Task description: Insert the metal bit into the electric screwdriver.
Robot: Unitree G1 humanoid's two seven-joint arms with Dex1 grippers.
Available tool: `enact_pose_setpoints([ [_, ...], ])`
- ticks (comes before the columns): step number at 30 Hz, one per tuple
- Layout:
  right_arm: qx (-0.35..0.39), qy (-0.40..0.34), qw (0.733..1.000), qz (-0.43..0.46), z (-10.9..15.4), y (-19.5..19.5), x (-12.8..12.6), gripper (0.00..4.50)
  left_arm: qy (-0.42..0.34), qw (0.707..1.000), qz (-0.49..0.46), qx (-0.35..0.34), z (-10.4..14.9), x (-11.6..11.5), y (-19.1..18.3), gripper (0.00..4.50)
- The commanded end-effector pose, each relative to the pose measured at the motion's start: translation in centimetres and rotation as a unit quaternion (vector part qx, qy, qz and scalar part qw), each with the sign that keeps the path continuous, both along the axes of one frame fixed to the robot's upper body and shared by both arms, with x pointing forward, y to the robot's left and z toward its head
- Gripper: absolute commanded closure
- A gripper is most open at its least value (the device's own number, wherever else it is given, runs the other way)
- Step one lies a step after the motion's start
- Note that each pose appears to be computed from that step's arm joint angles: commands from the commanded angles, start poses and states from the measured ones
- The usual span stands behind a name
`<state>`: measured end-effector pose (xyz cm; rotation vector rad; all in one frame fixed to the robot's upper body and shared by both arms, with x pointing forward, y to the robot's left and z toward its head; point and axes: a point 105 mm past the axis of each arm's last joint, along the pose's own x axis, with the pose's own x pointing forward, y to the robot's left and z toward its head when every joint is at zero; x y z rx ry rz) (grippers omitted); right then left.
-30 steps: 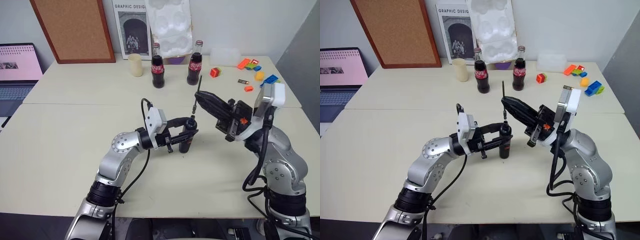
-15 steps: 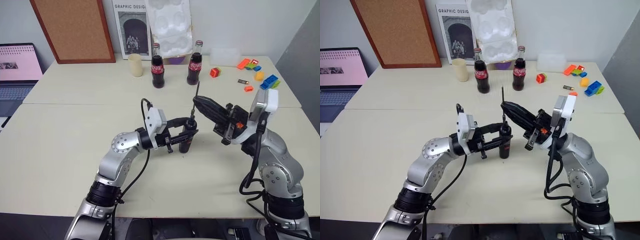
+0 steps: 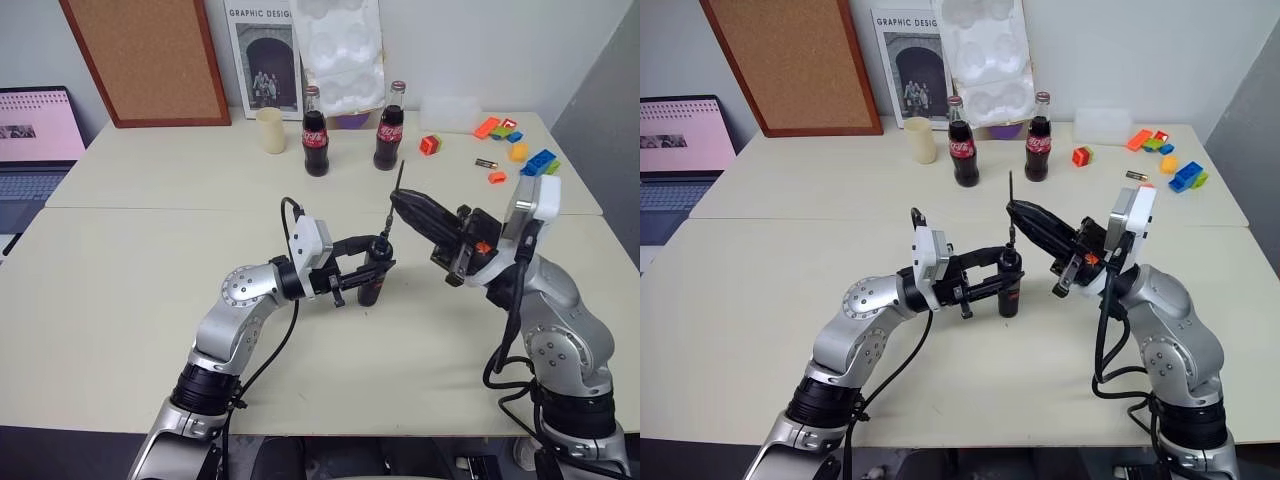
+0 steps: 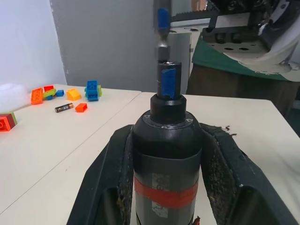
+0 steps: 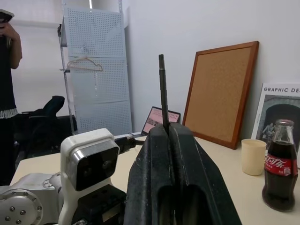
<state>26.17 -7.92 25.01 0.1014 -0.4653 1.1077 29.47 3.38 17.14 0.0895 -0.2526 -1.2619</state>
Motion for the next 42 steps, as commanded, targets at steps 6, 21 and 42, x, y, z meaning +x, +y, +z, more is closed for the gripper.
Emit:
enact_pose_setpoints([
  [6, -0.013, -0.013, 1.000, 0.021, 0.2, 0.3, -1.3, 4.50, 0.015, 1.000, 0.009, 0.023, -1.2, 0.1, 0.3, 2.86],
  [21, 0.023, -0.004, 1.000, -0.012, 0.9, -0.7, -0.5, 4.50, 0.016, 1.000, 0.006, 0.025, -1.3, 0.0, 0.3, 2.86],
  [42, 0.009, -0.007, 1.000, -0.016, 0.0, 0.1, -0.5, 4.50, 0.016, 0.999, -0.005, 0.032, -1.6, -0.5, 0.1, 2.86],
])
